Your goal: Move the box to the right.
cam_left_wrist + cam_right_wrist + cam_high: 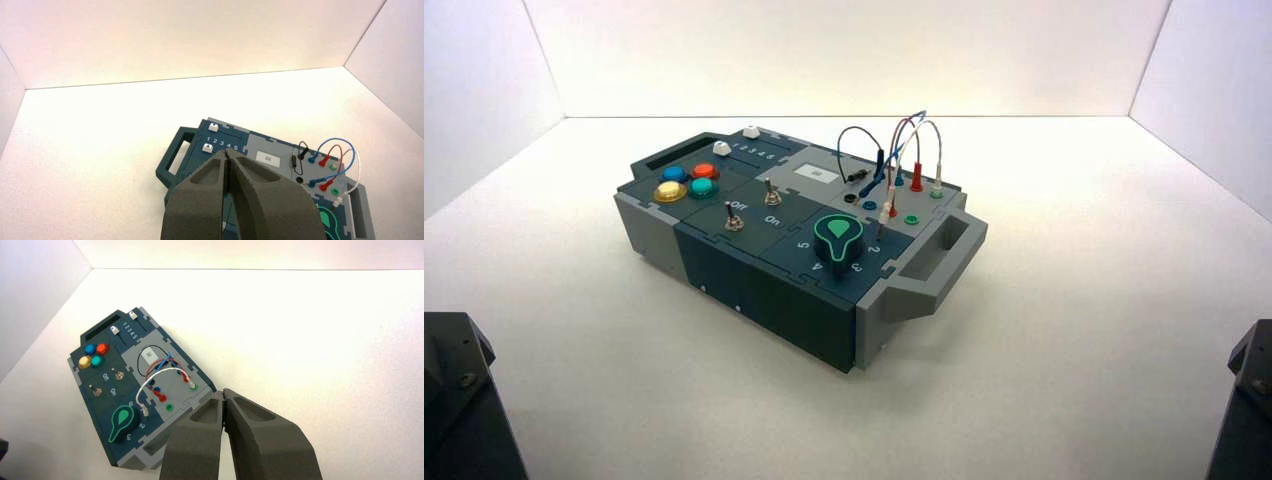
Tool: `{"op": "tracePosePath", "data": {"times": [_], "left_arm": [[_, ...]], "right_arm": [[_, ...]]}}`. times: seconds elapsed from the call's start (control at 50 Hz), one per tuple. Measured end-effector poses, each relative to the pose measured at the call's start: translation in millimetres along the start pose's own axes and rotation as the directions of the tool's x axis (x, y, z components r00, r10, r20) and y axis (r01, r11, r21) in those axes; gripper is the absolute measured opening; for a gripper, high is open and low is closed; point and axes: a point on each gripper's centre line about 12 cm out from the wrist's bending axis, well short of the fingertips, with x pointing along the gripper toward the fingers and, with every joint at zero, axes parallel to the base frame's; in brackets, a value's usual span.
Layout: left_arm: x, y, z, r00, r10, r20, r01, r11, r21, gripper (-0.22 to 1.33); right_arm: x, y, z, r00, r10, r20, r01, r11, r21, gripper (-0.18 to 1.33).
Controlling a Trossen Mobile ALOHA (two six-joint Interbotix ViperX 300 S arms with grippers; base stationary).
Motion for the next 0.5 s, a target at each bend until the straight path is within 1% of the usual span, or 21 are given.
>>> {"op": "tracePosePath", "data": {"times": [0.22, 0.46, 0.5], "left_arm": [[0, 0.1, -0.5, 1.0, 0.001, -0.004, -0.001, 1.0, -0.003, -0.16], [0, 0.1, -0.6, 1.0, 0.001, -0.006, -0.001, 1.0, -0.004, -0.16], [0, -0.2, -0.3, 1.0, -0.001, -0.006, 0.001, 1.0, -0.003, -0.16]], "right_arm": [[0, 2.5, -0.9, 1.0, 0.016, -0.007, -0.016, 0.9998, -0.011, -0.14], [0, 8.5, -2.6, 0.998, 0.054, -0.018, -0.054, 0.9979, -0.037, -0.14], [0, 10.3, -3.1, 0.998, 0.065, -0.022, -0.066, 0.9969, -0.043, -0.14]]}}
